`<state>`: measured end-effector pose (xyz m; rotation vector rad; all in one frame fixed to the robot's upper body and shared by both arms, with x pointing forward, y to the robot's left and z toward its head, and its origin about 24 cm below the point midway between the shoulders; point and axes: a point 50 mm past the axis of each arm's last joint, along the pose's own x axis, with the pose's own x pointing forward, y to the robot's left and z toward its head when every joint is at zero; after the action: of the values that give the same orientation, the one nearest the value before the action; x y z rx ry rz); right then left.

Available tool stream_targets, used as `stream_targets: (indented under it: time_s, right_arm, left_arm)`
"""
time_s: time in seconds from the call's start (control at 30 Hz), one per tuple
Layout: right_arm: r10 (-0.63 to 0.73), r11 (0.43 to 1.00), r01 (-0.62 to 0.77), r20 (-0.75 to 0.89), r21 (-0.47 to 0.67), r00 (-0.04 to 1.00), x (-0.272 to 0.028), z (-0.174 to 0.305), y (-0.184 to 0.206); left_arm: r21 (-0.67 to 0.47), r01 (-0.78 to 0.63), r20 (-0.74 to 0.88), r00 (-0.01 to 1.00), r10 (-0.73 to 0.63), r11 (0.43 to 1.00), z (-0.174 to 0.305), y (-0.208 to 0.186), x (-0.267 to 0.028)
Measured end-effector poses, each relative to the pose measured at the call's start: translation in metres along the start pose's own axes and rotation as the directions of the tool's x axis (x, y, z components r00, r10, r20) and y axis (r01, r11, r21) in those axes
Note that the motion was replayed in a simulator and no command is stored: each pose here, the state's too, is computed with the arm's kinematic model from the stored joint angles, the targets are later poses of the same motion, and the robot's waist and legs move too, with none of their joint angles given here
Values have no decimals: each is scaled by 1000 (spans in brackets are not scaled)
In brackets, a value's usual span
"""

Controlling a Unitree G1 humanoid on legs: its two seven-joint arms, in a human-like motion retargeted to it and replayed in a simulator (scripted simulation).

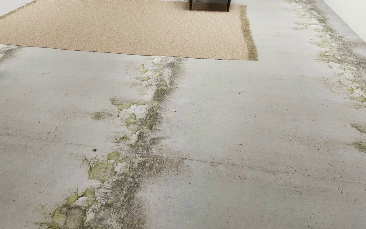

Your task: Head to the armchair

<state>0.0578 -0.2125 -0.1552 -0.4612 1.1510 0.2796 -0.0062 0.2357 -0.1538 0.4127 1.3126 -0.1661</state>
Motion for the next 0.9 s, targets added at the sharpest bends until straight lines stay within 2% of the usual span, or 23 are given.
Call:
stream_targets:
  time_s: [0.1, 0.13, 0.23, 0.33, 0.4, 0.47, 0.57, 0.67, 0.73, 0.8, 0.87, 0.9]
  right_arm:
    - [88, 995, -95, -204, -27, 975, -22, -65, 31]
    - [140, 978, -175, -261, -115, 955, -29, -80, 42]
    - [193, 953, -266, -382, -147, 903, -53, -119, 58]
    - [204, 951, -286, -451, -121, 869, -66, -138, 66]
    - [193, 942, -283, -400, -179, 896, -53, -121, 57]
    - [160, 959, -210, -248, -191, 955, -26, -74, 42]
    - [52, 991, -42, 84, -126, 995, -3, 16, 3]
    - [-98, 992, 120, 372, -37, 923, -8, 102, -47]
    - [-176, 981, 193, 480, 14, 860, -19, 134, -73]
    - [-205, 977, 205, 476, 53, 855, -22, 129, -78]
    - [-162, 987, 148, 341, 66, 926, -9, 90, -55]
    - [-116, 993, 114, 263, 26, 958, -3, 70, -43]
  left_arm:
    - [0, -43, 304, 952, 41, 999, 83, 17, -1]
    - [17, -69, 390, 919, 58, 997, 110, 27, -4]
    - [-43, -133, 527, 839, 136, 990, 154, 52, -17]
    - [-88, -103, 425, 896, 131, 991, 122, 40, -7]
    - [-38, -41, 293, 955, 50, 998, 90, 15, 5]
    - [38, 13, 152, 988, -19, 999, 53, -2, 10]
    - [68, 64, -33, 998, -62, 996, -10, -16, -2]
    - [64, 88, -165, 983, -77, 994, -51, -23, -15]
    - [48, 93, -217, 973, -81, 995, -66, -26, -21]
    - [48, 99, -262, 961, -83, 994, -76, -27, -24]
    - [82, 121, -303, 949, -91, 989, -83, -28, -25]
    - [61, 89, -256, 964, -71, 994, -67, -22, -17]
